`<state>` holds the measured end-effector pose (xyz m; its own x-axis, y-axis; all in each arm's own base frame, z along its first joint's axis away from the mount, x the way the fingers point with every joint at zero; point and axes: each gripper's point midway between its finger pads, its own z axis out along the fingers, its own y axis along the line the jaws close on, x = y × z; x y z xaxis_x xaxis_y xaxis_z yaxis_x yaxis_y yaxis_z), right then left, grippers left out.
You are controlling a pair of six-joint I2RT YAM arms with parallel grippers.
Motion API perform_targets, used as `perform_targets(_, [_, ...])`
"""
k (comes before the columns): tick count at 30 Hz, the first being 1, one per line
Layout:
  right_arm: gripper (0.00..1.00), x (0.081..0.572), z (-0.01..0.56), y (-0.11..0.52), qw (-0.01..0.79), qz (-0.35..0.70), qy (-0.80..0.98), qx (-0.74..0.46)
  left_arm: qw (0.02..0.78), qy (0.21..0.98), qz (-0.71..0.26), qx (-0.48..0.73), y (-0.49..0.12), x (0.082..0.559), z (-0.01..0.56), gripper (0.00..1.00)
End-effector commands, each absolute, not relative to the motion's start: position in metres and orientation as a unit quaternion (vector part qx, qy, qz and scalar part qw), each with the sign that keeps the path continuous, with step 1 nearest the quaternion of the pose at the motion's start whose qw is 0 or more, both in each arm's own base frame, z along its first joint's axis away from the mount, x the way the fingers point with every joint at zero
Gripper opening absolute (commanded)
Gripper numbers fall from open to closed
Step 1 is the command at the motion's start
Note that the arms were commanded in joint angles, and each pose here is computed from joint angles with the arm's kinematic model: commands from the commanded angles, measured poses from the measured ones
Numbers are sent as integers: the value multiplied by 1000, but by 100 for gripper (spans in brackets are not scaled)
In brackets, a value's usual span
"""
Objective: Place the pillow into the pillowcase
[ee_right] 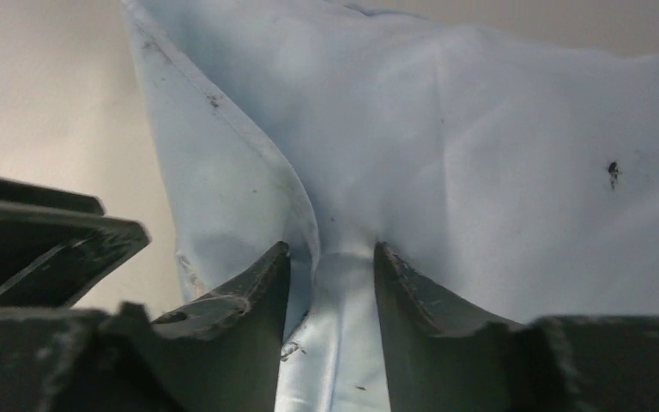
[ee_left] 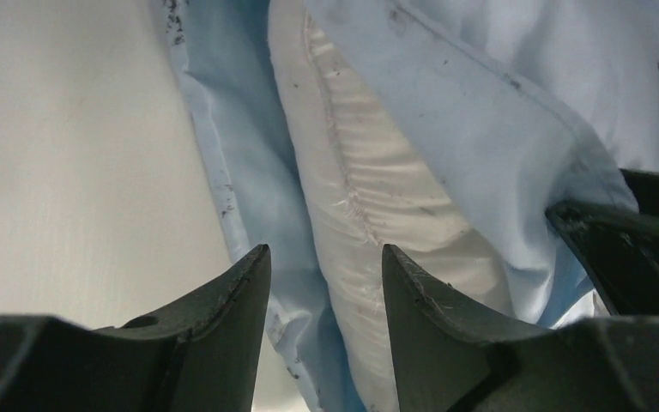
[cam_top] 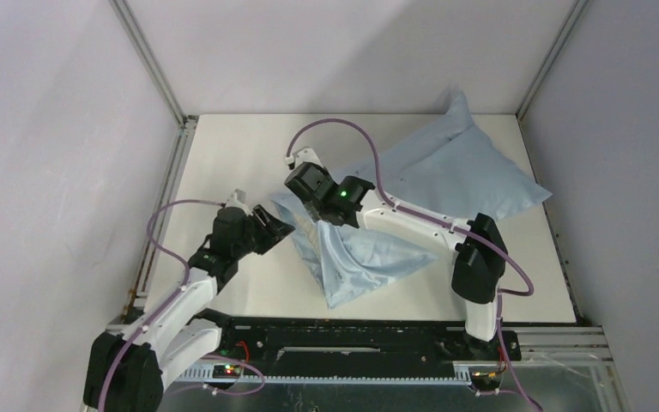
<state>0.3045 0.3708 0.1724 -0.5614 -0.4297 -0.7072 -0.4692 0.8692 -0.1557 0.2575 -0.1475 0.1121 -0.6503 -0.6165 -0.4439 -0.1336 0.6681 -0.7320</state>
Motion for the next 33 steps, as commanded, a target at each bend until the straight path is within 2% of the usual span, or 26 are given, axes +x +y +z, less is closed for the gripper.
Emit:
perform_targets(1, [47, 299, 229, 379, 445, 39, 858, -251, 392, 820, -378, -179, -165, 283, 160, 54])
perform_targets(10, [49, 239, 275, 405, 458, 134, 826, -301, 381, 825, -396, -135, -184, 304, 191, 53])
perform_targets(16, [47, 201, 242, 416, 428, 196, 801, -370, 373, 837, -386, -106, -189, 310, 202, 53])
perform_targets(21, [48, 195, 211, 432, 420, 161, 785, -426, 354, 848, -385, -86, -194, 311, 201, 52])
perform_targets(26, [50, 201, 178, 444, 411, 102, 779, -462, 377, 853, -338, -124, -163, 307, 209, 55])
perform_targets(33, [57, 232, 142, 449, 413, -7, 783, -465, 442, 826, -253, -240, -82, 304, 218, 74])
